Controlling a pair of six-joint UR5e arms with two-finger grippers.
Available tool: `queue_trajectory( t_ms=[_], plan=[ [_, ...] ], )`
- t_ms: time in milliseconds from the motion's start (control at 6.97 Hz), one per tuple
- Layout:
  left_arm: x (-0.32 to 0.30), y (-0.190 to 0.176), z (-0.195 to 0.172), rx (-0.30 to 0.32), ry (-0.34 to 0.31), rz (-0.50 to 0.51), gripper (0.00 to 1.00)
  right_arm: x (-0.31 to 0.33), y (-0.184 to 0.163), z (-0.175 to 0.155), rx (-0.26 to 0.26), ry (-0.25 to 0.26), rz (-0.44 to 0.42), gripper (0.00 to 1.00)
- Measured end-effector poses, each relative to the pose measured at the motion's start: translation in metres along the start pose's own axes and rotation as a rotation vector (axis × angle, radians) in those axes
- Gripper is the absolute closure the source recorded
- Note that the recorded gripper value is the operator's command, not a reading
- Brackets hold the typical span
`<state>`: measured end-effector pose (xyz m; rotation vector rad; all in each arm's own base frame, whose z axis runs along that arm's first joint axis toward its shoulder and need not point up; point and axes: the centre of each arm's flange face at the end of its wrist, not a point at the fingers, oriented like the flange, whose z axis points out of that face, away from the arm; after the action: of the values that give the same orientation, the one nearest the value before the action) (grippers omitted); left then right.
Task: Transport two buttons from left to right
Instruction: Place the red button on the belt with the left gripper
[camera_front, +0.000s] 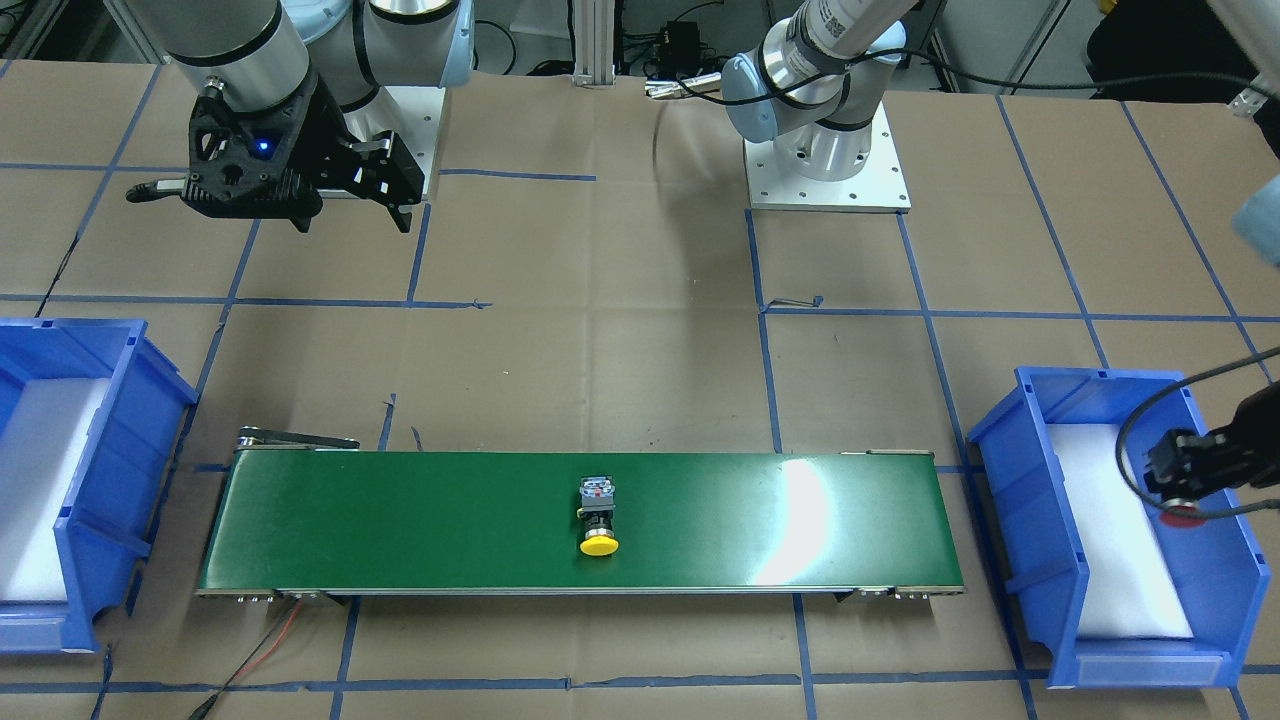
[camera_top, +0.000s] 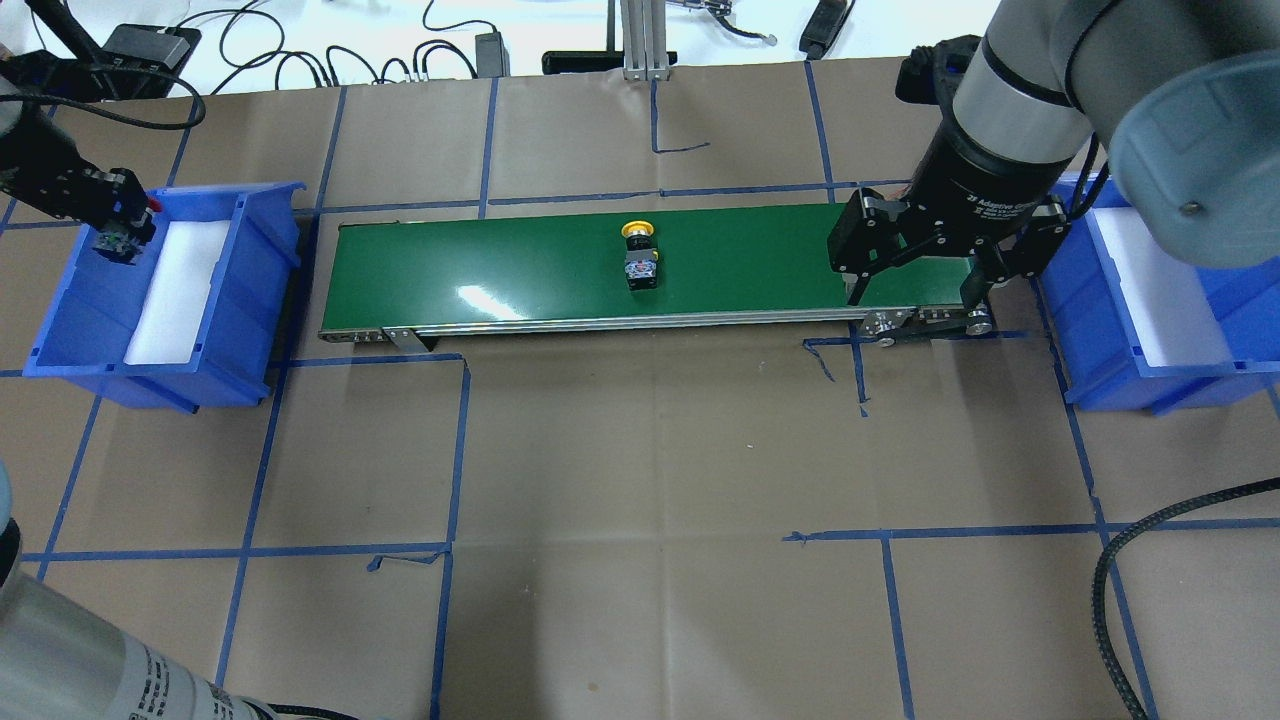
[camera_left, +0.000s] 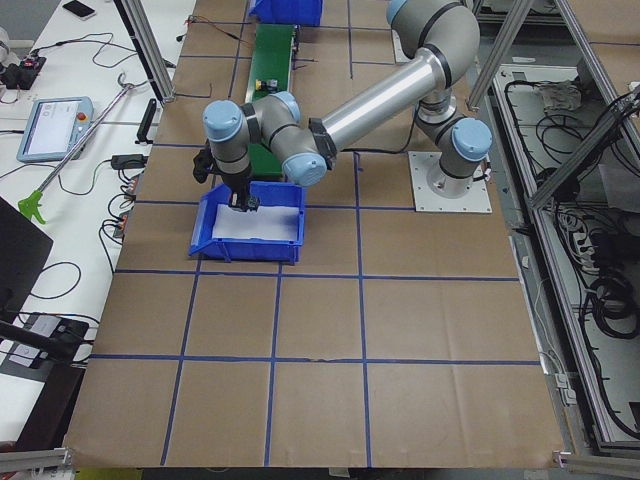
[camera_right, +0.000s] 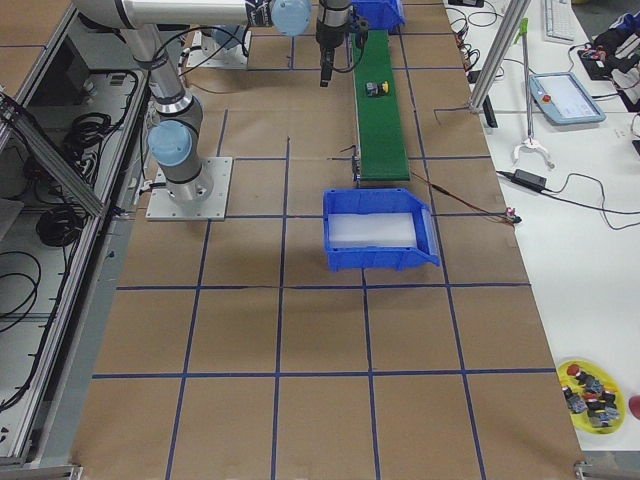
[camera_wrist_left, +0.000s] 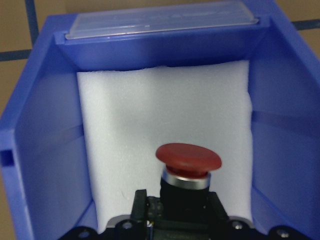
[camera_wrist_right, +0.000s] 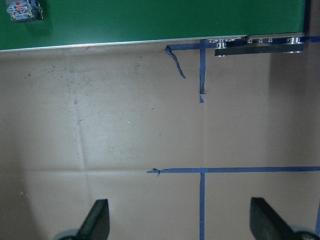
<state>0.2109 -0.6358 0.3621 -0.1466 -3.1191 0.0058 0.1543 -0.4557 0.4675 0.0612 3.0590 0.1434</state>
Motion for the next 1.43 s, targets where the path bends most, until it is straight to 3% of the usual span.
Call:
queue_trajectory(
  t_ms=[287, 574, 1004, 1435],
  plan=[
    [0.008, 0.007, -0.037, -0.021, 0.004, -0.032, 0.81, 0.000, 0.000, 0.000, 0.000, 0.001, 0.000, 0.00],
    [0.040, -0.005, -0.038, -0.029, 0.008, -0.095, 0.81, 0.000, -0.001, 0.000, 0.003, -0.002, 0.002, 0.00],
    [0.168, -0.035, -0.031, -0.039, 0.004, -0.175, 0.81, 0.000, -0.006, 0.003, 0.008, 0.000, 0.001, 0.00],
    [0.273, -0.046, 0.000, -0.081, 0.006, -0.252, 0.82, 0.000, -0.031, 0.020, -0.026, -0.001, 0.007, 0.00]
  ],
)
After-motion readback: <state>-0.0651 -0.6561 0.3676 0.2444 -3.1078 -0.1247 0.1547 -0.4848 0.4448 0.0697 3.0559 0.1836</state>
